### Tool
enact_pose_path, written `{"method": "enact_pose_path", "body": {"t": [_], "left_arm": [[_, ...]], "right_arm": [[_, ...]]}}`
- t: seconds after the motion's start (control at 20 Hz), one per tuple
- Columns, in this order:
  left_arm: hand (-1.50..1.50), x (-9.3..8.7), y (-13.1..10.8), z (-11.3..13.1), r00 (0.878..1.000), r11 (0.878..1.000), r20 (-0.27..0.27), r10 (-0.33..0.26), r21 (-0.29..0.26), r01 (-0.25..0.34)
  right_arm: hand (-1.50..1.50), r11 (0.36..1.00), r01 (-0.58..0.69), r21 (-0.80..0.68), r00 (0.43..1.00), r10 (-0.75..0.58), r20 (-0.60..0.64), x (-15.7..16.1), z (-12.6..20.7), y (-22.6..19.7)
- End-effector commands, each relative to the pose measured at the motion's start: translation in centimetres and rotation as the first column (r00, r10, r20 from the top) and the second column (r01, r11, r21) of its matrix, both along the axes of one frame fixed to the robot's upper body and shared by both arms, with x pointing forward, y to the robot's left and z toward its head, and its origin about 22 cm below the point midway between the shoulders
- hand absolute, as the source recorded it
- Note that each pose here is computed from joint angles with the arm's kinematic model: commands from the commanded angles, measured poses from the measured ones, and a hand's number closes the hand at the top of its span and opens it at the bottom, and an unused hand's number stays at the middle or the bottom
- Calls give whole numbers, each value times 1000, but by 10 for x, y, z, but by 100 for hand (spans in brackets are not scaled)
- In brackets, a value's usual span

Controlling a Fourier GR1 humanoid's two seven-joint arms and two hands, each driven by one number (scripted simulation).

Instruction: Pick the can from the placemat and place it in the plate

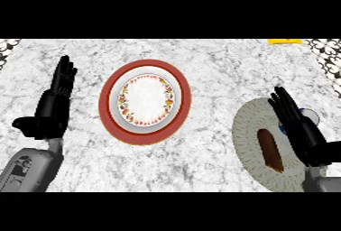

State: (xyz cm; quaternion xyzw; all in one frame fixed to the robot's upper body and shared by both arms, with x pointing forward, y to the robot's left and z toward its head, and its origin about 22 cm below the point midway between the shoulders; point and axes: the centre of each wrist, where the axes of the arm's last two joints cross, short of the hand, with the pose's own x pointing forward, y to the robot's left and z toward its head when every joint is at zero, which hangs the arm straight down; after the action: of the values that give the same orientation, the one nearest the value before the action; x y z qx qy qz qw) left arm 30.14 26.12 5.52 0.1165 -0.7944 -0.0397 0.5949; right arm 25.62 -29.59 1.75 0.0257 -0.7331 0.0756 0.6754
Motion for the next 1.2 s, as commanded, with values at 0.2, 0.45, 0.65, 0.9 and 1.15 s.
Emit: {"method": "enact_pose_path", "body": {"t": [0.2,0.45,0.65,0.9,1.15], "left_arm": [[0,-33,21,-47,975,999,-220,-41,11,45],[0,-55,35,-77,940,996,-331,-83,-62,66],[0,-61,22,-82,937,996,-338,-87,-45,76],[0,-41,31,-68,940,997,-333,-77,-52,63],[0,-48,36,-86,941,998,-332,-58,-54,43]], "right_arm": [[150,924,-383,16,919,383,-94,29,39,0],[-150,983,-94,-159,978,121,169,26,35,-21],[-150,972,-161,-174,946,202,255,18,-2,-41],[-150,958,-60,-279,940,149,307,-10,2,-81],[-150,925,26,-379,950,95,297,-19,50,-127]]}}
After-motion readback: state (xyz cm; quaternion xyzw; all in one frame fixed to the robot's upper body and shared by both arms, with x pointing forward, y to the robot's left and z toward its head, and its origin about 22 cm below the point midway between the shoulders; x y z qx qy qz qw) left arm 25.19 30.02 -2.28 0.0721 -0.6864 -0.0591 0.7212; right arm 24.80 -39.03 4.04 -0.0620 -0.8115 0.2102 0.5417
